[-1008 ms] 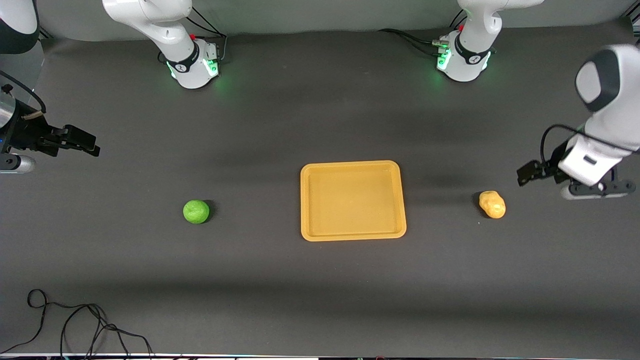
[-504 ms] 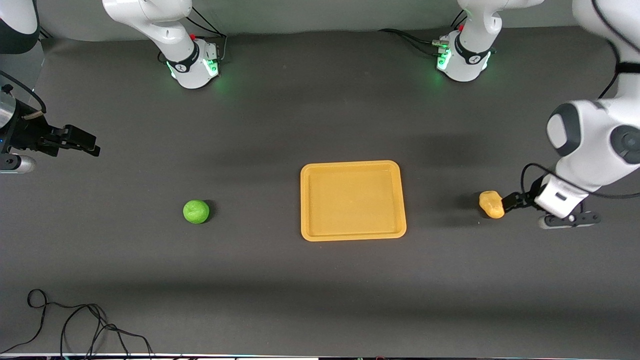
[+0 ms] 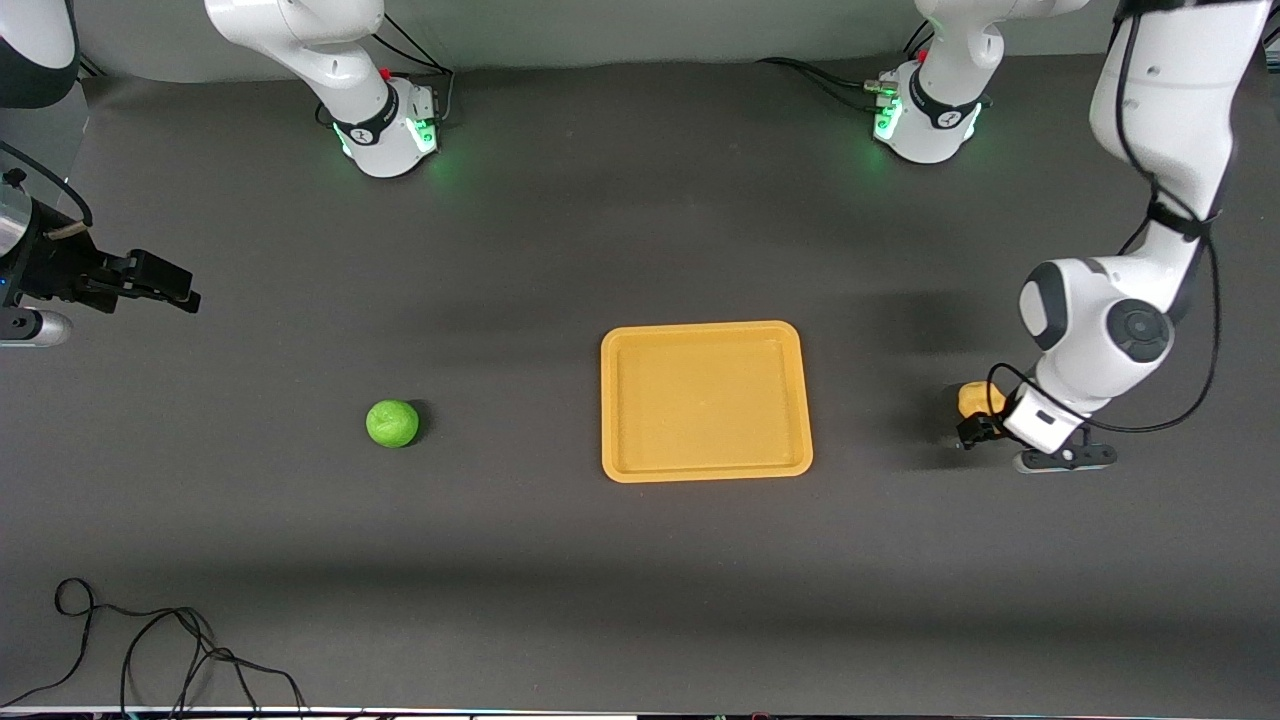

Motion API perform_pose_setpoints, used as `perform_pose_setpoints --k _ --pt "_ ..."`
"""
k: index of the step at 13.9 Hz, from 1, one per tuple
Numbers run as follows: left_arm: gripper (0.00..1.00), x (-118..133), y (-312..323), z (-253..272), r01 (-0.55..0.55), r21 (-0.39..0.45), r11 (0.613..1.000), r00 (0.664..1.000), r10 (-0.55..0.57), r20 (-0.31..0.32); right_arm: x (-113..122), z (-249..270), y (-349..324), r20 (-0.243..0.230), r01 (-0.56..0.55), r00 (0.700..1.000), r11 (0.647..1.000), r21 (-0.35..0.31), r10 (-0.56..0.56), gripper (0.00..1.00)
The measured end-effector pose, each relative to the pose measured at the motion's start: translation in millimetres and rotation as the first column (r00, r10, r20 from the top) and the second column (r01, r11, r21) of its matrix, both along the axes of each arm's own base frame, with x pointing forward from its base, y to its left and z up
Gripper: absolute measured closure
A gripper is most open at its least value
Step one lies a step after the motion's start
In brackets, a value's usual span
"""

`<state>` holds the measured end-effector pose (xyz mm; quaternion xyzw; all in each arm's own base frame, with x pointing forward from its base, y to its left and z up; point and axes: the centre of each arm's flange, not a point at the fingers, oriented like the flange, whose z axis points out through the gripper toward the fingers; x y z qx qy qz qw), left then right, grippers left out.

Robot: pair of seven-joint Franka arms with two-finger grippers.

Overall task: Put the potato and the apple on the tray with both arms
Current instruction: 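Lower the left gripper over the potato and close on it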

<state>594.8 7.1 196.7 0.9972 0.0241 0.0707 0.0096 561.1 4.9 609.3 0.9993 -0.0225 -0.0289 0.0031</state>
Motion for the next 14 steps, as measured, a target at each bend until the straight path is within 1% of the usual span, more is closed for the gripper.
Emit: perform_pose_setpoints --k 3,6,9,11,12,13,14 --pt "0.02 -2.5 0.0 -2.4 0.038 0.005 0.999 0.999 -0.038 -0.012 0.0 0.0 0.0 0.0 0.0 1.0 1.0 0.0 0.0 0.0" --pt "0.03 -11.4 4.4 -7.4 0.083 0.013 0.996 0.996 -0.082 -0.03 0.0 0.0 0.0 0.0 0.0 1.0 1.0 0.0 0.0 0.0" --pt "0.03 -18.1 10.8 -5.4 0.105 0.019 0.994 0.994 -0.104 -0.037 0.0 0.0 0.0 0.0 0.0 1.0 1.0 0.0 0.0 0.0" --pt "0.04 -23.8 15.5 0.3 0.109 0.02 0.994 0.993 -0.108 -0.055 0.0 -0.1 0.0 0.0 0.0 1.0 1.0 0.0 0.0 0.0" --pt "0.05 -25.8 16.2 5.0 0.109 0.018 0.994 0.992 -0.107 -0.065 0.0 -0.1 0.0 0.0 0.0 1.0 1.0 0.0 0.0 0.0" --pt "0.17 -26.9 16.1 9.1 0.108 0.016 0.994 0.992 -0.106 -0.07 0.0 -0.1 0.0 0.0 0.0 1.0 1.0 0.0 0.0 0.0" --pt "0.2 -27.6 15.6 11.6 0.103 0.013 0.995 0.992 -0.102 -0.068 0.0 -0.2 0.0 0.0 0.0 1.0 1.0 0.0 0.0 0.0"
